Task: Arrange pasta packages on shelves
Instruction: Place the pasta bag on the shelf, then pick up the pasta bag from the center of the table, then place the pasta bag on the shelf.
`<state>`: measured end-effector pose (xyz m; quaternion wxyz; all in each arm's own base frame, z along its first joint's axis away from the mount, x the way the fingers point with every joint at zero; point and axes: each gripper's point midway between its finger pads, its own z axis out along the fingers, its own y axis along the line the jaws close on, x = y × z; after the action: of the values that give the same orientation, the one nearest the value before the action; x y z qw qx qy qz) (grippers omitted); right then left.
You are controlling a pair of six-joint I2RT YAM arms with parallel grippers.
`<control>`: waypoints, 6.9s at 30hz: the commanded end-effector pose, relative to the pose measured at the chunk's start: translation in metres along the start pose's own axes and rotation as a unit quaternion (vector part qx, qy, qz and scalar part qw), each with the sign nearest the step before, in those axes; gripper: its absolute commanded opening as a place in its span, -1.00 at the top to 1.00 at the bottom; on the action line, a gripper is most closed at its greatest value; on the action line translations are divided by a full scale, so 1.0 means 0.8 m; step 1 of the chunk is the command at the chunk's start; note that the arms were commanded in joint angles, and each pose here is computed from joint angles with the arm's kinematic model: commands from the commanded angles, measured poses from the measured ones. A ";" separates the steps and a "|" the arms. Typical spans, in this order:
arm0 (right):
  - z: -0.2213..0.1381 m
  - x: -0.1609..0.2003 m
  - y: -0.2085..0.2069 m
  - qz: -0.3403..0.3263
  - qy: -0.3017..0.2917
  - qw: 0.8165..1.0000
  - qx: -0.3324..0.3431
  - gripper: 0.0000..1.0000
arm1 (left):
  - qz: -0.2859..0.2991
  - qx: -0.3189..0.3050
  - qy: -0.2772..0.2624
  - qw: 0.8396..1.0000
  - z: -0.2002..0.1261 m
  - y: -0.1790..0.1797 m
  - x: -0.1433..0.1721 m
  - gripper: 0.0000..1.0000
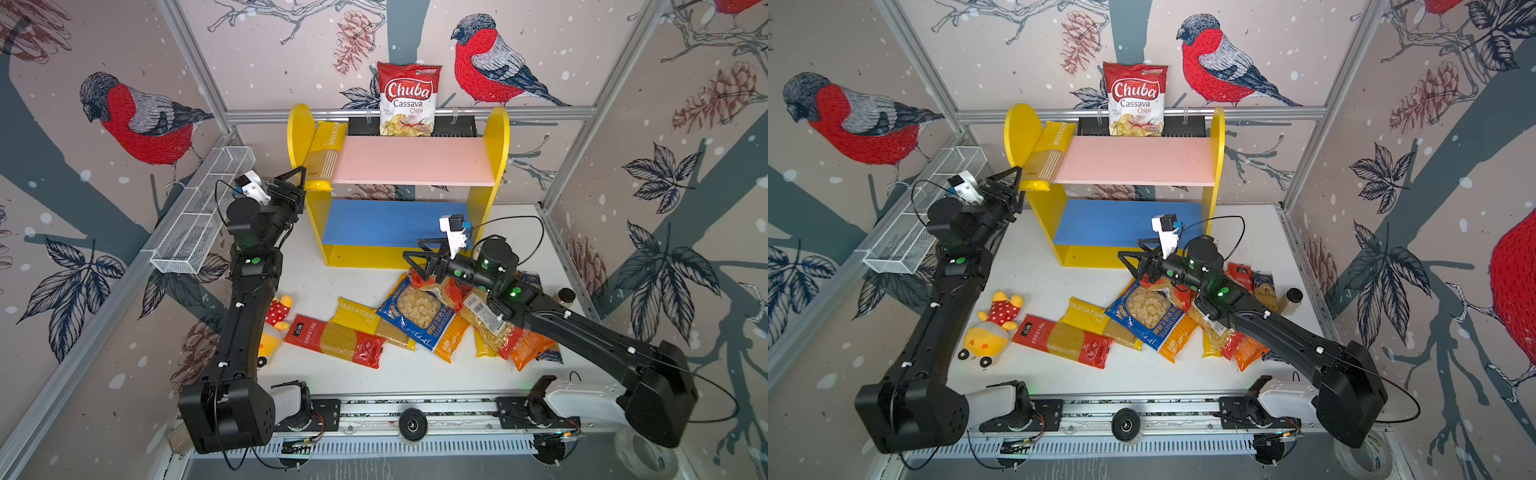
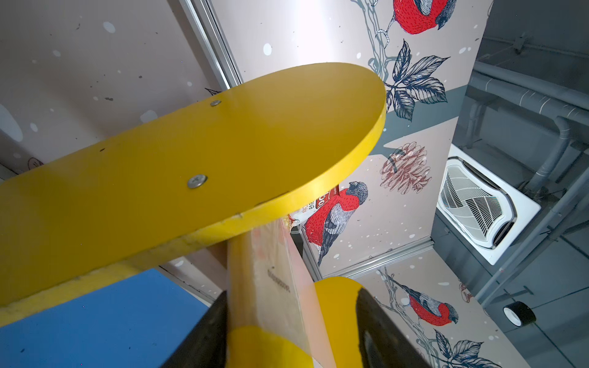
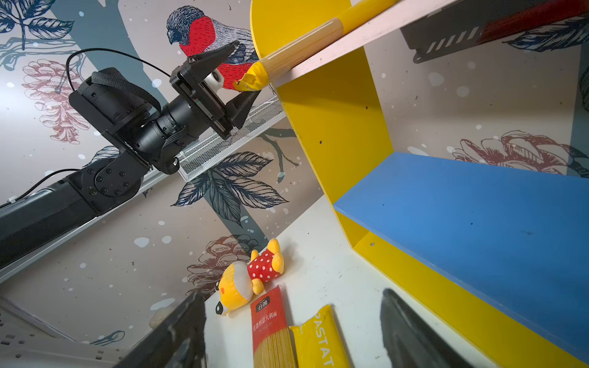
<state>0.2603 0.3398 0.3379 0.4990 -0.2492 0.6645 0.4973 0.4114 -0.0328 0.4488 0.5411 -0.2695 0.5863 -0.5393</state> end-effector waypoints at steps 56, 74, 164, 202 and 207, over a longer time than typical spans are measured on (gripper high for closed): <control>0.191 0.425 -0.065 -0.094 0.517 0.849 0.050 -0.45 | 0.221 -0.335 0.031 0.915 -0.191 0.282 0.145 -0.26; 0.227 0.297 -0.010 -0.047 0.372 0.927 -0.014 0.72 | 0.236 -0.325 0.014 0.916 -0.189 0.259 0.131 -0.26; -0.028 0.014 -0.001 -0.008 0.087 0.993 -0.080 -0.76 | 0.271 0.281 0.311 0.867 -0.075 -0.072 0.298 1.00; 0.047 -0.187 0.010 0.158 -0.097 0.976 -0.110 1.00 | 0.242 0.220 0.211 0.921 -0.103 -0.038 0.204 -0.10; 0.092 -0.213 -0.010 0.272 -0.096 0.951 -0.108 1.00 | 0.273 0.157 0.156 0.936 -0.120 -0.023 0.158 -0.13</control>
<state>0.3497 0.3737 0.4641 0.3923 -0.1190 0.6231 0.6661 0.2814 -0.1323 0.4084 0.5883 0.0927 0.6114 -0.5211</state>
